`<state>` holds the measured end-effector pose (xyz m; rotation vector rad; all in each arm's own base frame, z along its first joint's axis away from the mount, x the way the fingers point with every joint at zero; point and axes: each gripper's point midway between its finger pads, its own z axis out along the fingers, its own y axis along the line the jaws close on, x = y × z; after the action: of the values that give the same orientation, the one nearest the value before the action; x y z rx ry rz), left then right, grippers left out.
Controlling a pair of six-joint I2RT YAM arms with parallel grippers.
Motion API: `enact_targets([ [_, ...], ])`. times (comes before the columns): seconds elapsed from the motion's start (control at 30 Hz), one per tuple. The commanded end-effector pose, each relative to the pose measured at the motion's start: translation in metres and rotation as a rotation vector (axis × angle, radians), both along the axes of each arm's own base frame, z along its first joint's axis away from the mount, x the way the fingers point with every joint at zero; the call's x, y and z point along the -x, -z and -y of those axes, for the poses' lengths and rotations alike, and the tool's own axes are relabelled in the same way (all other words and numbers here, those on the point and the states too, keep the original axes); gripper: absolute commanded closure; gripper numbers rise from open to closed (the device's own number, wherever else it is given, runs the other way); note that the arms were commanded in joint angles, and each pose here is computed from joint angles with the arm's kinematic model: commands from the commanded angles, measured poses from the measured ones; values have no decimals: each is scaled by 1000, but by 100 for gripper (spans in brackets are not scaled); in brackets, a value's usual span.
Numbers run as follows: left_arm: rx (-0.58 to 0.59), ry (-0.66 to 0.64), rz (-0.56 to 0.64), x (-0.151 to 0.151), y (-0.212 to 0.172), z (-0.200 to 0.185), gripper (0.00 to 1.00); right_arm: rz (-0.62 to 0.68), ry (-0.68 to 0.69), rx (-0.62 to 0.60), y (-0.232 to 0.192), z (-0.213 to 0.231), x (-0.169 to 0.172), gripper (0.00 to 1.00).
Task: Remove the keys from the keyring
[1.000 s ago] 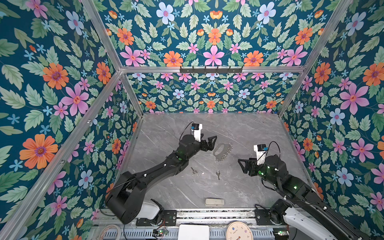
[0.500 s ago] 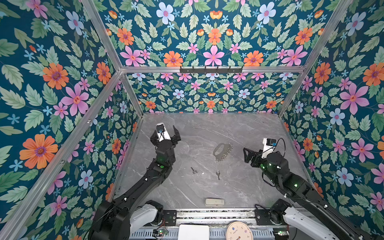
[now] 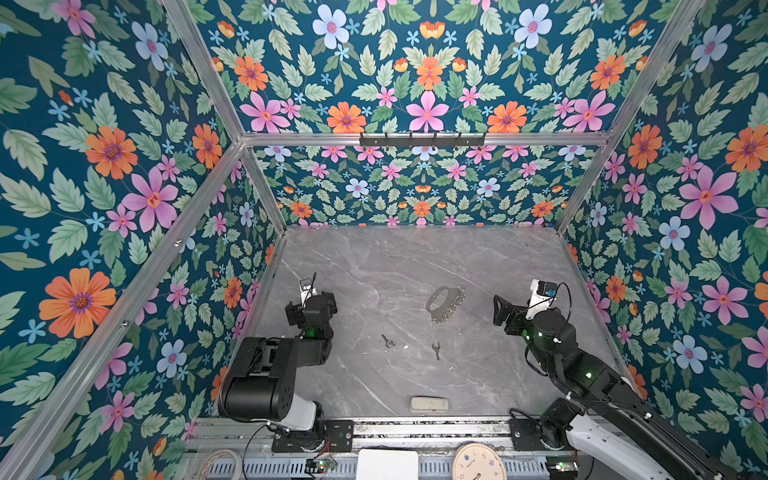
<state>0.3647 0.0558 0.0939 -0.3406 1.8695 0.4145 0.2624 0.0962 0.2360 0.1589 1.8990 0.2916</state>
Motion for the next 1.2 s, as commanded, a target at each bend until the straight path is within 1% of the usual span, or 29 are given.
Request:
enact_targets([
  [0.0, -4, 52, 204, -10, -37, 6, 0, 28, 9, 14, -6, 2, -2, 1],
  [0.07, 7, 95, 178, -13, -31, 13, 0, 31, 6, 19, -6, 1, -3, 1],
  [0.17, 3, 151, 196, -15, -31, 22, 0, 42, 3, 26, -7, -1, -5, 1],
  [0.2, 10, 158, 183, -12, -25, 22, 0, 49, -1, 30, -9, -1, -6, 1],
  [0.27, -10, 176, 236, -11, -30, 24, 0, 57, -15, 46, -10, -4, -7, 1],
  [0.33, 24, 176, 175, -14, -20, 22, 0, 68, -24, 60, -11, -5, -8, 1],
  [0.4, 21, 176, 199, -16, -24, 20, 0, 90, -31, 77, -11, -6, -10, 1],
  [0.43, 31, 175, 190, -16, -22, 20, 0, 103, -27, 81, -12, -6, -11, 1],
  [0.57, 25, 174, 193, -16, -23, 20, 0, 179, 45, 106, -17, 3, -21, 1],
  [0.67, 19, 173, 198, -16, -24, 19, 0, 247, 55, 167, -25, 4, -33, 1],
  [0.73, 19, 174, 198, -16, -24, 20, 0, 258, 74, 194, -26, 9, -44, 1],
  [0.8, 19, 173, 197, -16, -24, 19, 0, 244, 85, 197, -24, 20, -56, 1],
  [0.9, 20, 174, 197, -16, -24, 20, 0, 241, 128, 206, -17, 48, -74, 1],
  [0.97, 20, 176, 196, -16, -24, 20, 0, 234, 192, 227, -9, 75, -83, 1],
  [1.03, 19, 175, 197, -16, -24, 20, 0, 187, 234, 238, 10, 98, -89, 1],
  [1.17, 19, 174, 197, -16, -24, 19, 0, 68, 293, 223, 67, 133, -98, 1],
])
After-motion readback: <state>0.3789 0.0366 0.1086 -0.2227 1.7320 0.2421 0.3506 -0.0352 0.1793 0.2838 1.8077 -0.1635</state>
